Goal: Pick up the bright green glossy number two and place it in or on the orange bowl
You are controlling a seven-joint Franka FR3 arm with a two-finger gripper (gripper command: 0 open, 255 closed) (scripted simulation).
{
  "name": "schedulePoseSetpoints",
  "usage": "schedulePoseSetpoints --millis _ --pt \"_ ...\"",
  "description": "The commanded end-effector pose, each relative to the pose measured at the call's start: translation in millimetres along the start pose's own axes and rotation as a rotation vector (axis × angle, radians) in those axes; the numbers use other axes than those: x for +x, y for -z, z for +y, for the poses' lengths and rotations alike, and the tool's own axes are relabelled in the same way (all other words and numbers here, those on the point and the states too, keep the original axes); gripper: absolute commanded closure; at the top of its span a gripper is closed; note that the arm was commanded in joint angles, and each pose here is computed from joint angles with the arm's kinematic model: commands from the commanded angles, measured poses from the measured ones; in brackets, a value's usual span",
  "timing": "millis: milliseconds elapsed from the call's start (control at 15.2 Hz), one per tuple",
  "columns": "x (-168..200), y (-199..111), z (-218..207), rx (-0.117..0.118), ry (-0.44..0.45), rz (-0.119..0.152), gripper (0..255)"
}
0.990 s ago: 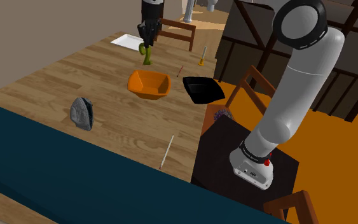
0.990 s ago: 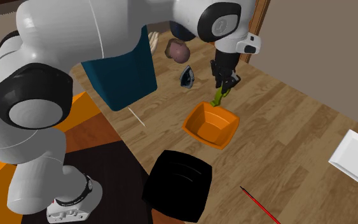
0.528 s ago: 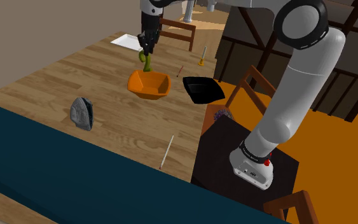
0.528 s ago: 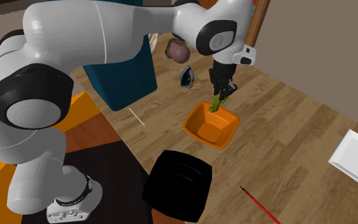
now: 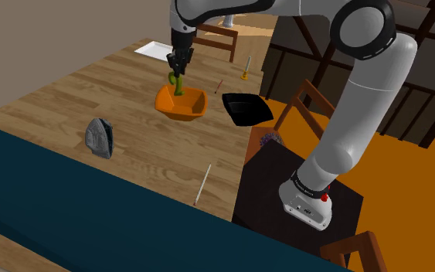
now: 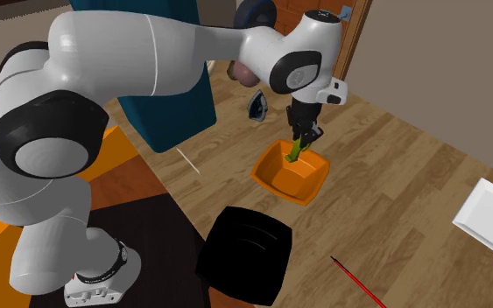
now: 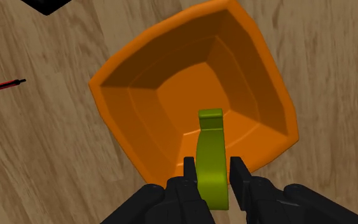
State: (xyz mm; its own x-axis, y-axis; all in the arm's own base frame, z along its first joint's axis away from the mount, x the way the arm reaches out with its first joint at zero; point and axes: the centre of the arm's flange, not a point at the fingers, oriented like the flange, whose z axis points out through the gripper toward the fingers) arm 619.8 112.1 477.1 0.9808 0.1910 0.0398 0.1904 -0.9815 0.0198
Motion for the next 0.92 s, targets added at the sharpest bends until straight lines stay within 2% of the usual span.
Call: schedulePoseSetpoints --millis 0,132,594,660,858 --pt "-1.4 -10.7 0.4 0.0 0.0 0.001 255" --pt "-1.9 -22.8 0.1 0.0 0.0 0.001 255" --pt "-1.9 -22.8 0.1 0.0 0.0 0.001 255" --pt "-1.9 -22.8 0.1 0.0 0.0 0.001 0" --pt "-1.9 -22.8 0.1 0.0 0.0 0.001 0"
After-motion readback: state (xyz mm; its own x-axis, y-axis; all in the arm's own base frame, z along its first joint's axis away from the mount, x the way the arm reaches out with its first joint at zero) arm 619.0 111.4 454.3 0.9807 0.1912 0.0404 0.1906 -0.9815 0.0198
